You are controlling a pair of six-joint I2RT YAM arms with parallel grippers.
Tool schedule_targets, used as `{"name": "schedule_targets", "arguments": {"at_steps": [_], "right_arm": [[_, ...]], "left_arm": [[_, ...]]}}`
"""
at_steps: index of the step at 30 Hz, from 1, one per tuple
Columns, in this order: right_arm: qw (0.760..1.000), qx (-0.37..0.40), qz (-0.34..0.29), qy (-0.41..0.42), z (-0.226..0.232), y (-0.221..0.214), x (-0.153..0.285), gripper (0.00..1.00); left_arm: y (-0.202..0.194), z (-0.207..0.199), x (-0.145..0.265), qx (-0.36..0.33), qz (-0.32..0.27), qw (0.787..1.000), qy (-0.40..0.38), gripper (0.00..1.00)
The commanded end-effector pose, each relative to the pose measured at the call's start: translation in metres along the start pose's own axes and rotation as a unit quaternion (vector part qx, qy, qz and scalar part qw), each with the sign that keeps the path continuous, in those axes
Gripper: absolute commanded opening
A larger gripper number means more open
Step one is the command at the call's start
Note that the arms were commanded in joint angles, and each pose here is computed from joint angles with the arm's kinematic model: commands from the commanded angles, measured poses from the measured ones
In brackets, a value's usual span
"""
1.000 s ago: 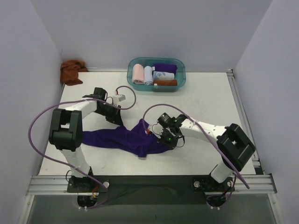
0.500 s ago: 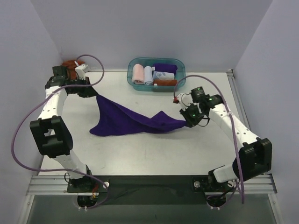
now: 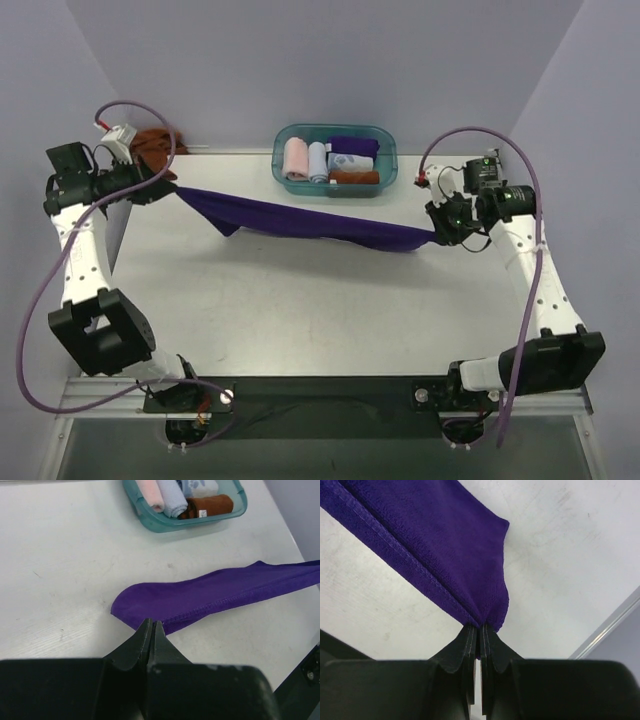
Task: Roll the towels
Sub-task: Flatten the towel
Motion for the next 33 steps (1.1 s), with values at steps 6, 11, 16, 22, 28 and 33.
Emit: {"name": "schedule_targets", "arguments": {"at_steps": [6,11,16,22,28,33], "right_arm": [[0.998,0.021,-0.007,-0.056,0.017,-0.053,0.090,0.00],[0.997,0.031,0.004,-0.065,0.017,-0.062,0.095,0.00],[0.997,0.019,0.059,-0.056,-0.006,-0.050,0.051,0.00],[0.993,-0.015,0.109,-0.033,-0.041,-0.010,-0.024,0.00],[0.983,-0.069,0.167,-0.022,-0.073,0.021,-0.116,0.04],[0.977,-0.129,0.155,-0.070,-0.105,0.053,-0.160,0.61]], "left_arm": [[0.013,-0.058,0.091,-0.060,-0.072,0.994,0.055,0.00],[-0.002,-0.075,0.094,-0.047,-0.066,0.995,0.053,0.00],[-0.029,-0.053,0.051,-0.022,-0.008,0.997,0.079,0.00],[-0.063,-0.015,-0.020,-0.012,0.046,0.993,0.110,0.00],[-0.107,0.057,-0.097,0.062,0.089,0.984,0.143,0.00],[-0.130,0.092,-0.156,0.133,0.119,0.979,0.101,0.27]]}}
Point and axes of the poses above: each gripper's point midway between its finger pads, its own x axis back along the fingers, its own z axis along the line the jaws close on, y = z × x, the point moved 1 cm from there along x, back along the fingers, and after that the axes turned 12 degrees about -x, right-handed, at the moved point
